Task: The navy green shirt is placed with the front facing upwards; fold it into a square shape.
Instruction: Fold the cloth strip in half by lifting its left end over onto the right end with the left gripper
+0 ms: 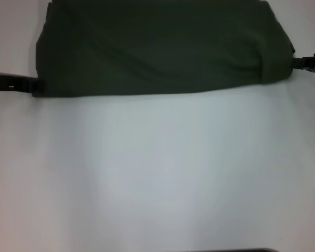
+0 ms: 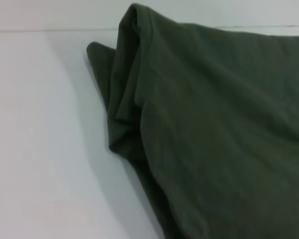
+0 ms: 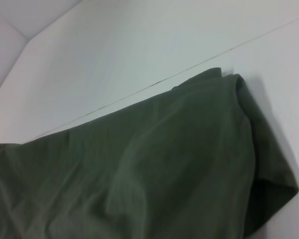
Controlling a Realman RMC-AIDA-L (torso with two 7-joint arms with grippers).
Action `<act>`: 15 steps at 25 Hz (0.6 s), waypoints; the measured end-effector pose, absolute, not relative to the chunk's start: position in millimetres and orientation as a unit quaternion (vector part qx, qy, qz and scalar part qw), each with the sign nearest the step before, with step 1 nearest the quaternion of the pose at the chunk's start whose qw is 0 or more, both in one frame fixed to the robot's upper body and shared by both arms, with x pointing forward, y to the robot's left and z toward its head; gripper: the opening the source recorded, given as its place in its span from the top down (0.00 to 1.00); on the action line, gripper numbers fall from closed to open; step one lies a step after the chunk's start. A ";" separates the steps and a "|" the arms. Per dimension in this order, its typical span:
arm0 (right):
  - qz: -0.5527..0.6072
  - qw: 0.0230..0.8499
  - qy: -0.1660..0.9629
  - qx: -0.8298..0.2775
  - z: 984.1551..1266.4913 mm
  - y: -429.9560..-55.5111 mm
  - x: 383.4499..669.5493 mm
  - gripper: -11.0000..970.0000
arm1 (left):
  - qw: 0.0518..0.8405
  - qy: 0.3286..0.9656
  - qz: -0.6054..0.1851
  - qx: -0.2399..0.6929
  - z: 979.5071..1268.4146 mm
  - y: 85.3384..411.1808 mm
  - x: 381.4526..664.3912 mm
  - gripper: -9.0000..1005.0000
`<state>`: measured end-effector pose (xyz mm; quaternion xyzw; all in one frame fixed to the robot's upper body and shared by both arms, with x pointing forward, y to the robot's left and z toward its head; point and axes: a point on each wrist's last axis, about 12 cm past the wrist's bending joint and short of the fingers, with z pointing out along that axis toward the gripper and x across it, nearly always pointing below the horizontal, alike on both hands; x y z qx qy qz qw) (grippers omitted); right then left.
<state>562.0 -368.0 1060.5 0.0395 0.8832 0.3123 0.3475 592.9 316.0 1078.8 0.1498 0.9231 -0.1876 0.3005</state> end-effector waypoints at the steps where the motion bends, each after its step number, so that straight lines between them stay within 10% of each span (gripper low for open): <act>1: 0.312 0.348 0.883 0.039 1060.5 -368.1 562.0 0.88 | 0.301 0.923 -0.188 0.150 1079.6 315.9 593.1 0.73; 8: 0.312 0.348 0.883 0.040 1060.8 -368.8 562.1 0.87 | 0.304 0.921 -0.188 0.153 1081.6 314.6 594.4 0.98; 15: 0.310 0.345 0.885 0.046 1057.6 -372.9 556.3 0.86 | 0.297 0.922 -0.197 0.151 1080.3 315.7 590.3 0.99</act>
